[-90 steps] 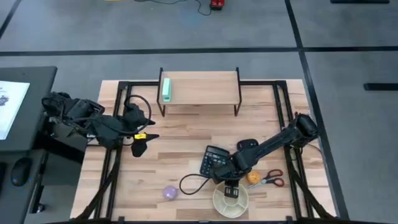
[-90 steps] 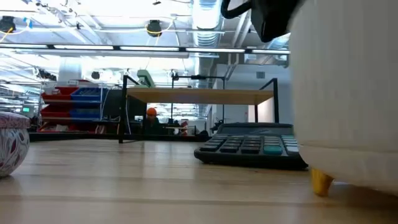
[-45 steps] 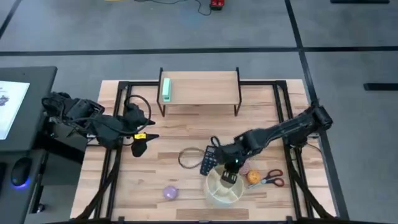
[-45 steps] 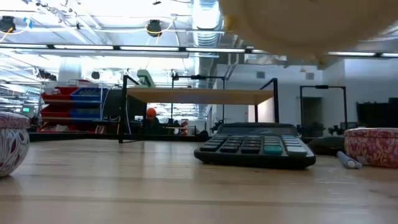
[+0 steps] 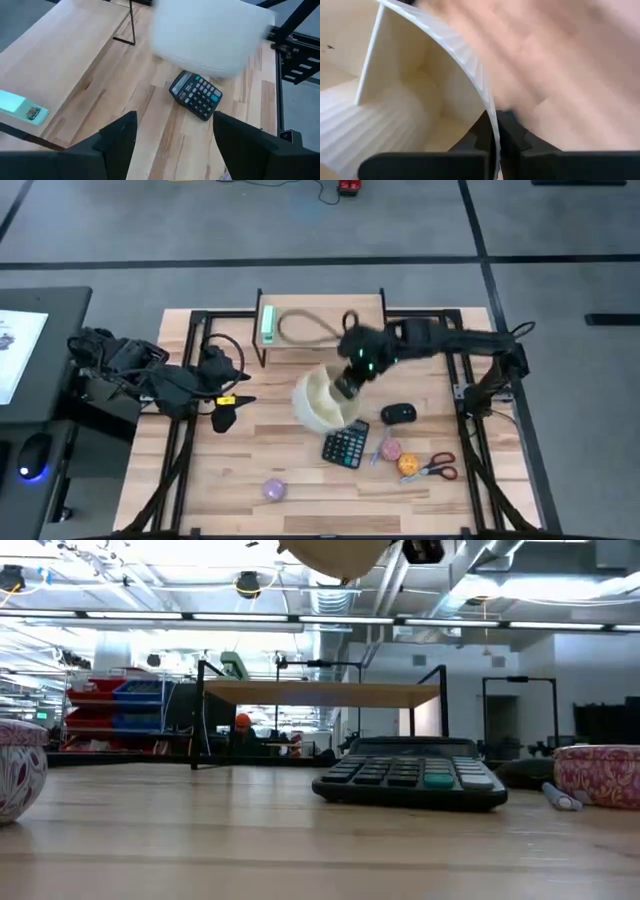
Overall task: Stock shelves
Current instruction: Put the white desk organizer on the shelf
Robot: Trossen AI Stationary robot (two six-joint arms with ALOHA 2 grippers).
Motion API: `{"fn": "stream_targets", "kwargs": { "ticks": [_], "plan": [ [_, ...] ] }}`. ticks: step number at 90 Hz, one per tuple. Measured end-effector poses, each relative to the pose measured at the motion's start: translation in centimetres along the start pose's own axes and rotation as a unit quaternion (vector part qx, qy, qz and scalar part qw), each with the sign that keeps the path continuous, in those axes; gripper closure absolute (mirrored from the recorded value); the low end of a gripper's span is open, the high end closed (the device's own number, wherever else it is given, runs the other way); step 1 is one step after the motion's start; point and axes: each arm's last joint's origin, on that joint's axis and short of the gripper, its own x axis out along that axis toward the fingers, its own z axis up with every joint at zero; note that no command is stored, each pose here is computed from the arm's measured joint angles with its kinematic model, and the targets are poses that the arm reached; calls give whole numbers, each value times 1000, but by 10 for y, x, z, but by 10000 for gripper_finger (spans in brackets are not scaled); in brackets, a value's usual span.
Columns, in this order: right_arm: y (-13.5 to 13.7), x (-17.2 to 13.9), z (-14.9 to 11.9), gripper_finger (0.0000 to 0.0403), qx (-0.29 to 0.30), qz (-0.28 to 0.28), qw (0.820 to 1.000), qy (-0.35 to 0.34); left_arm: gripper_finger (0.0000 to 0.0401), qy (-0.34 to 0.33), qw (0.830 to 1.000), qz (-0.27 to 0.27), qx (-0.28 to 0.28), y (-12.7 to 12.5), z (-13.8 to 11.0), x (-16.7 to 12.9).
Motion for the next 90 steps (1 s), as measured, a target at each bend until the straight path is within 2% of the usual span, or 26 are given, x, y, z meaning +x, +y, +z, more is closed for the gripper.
{"fn": "stream_targets", "kwargs": {
  "ticks": [11, 27, 38, 53, 65, 90],
  "plan": [
    [-18, -7, 26, 403, 32, 4, 998, -52, 164, -2, 1000, 3, 4, 0, 0, 0],
    [-51, -18, 54, 403, 56, -23, 993, -105, 164, -4, 1000, 7, 19, 0, 0, 0],
    [-79, -15, 70, 403, 83, -52, 989, -115, 164, -7, 1000, 13, 19, 1, 0, 0],
    [-116, 6, 89, 403, 121, -96, 983, -100, 164, -10, 1000, 19, 20, 1, 1, 0],
    [-139, 27, 94, 403, 148, -126, 979, -63, 164, -16, 999, 31, 20, 3, 1, 1],
    [-152, 42, 109, 403, 164, -129, 978, -18, 164, -18, 999, 46, 13, 7, 4, 3]
  ]
}}
